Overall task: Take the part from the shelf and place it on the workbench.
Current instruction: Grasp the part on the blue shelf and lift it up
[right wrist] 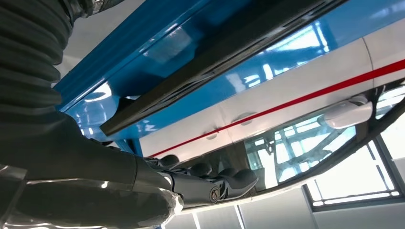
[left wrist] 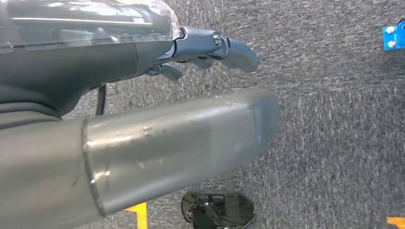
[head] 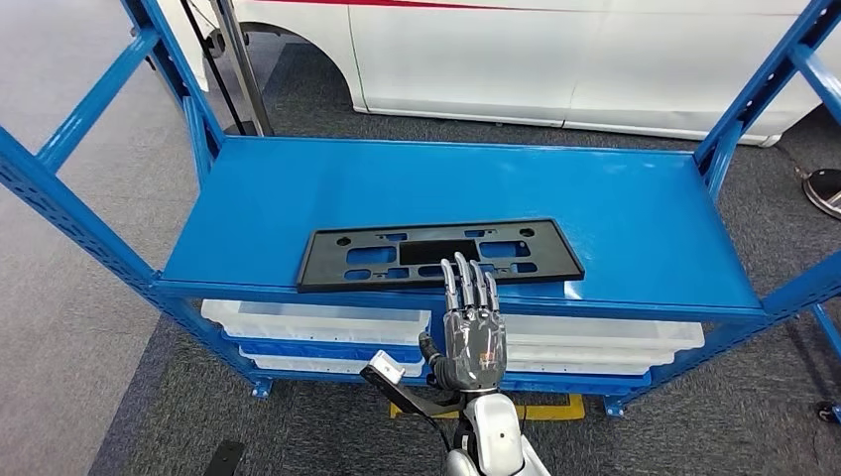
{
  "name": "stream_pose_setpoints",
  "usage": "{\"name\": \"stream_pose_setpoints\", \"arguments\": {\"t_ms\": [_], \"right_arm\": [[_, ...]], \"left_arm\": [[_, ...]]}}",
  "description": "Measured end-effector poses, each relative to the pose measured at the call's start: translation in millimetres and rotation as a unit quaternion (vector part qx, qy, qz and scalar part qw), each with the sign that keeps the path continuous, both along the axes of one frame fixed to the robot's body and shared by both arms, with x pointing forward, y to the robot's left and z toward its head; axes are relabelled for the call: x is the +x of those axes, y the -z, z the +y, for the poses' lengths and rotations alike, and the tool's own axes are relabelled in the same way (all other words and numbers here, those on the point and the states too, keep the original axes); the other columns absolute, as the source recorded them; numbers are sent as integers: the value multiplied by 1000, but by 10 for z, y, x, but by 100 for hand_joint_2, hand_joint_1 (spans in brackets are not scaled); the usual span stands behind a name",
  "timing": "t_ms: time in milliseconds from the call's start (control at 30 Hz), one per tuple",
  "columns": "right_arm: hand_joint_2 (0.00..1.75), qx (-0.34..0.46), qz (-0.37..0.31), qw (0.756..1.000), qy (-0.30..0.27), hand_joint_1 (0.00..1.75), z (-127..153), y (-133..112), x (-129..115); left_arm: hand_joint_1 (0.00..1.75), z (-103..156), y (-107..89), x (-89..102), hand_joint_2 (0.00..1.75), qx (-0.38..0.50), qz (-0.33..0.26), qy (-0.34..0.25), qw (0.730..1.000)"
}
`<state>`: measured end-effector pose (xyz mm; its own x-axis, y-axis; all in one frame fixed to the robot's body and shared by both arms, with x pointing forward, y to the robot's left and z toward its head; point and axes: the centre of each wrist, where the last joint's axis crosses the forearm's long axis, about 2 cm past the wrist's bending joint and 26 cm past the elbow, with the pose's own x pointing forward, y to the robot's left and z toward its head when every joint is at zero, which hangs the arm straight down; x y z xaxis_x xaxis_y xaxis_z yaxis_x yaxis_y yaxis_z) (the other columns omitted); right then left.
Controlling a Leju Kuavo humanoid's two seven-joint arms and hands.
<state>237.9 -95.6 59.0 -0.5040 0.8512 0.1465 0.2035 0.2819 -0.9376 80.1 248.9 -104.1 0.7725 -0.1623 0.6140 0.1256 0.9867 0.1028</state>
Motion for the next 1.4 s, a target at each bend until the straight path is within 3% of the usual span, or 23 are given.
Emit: {"name": "stream_pose_setpoints", "arguments": {"t_ms": [1400], "right_arm": [[175,-3,4,1000,-16,0,92,-17,60]], "left_arm": [[0,29,8,-35,0,17,12,12,1000]]}}
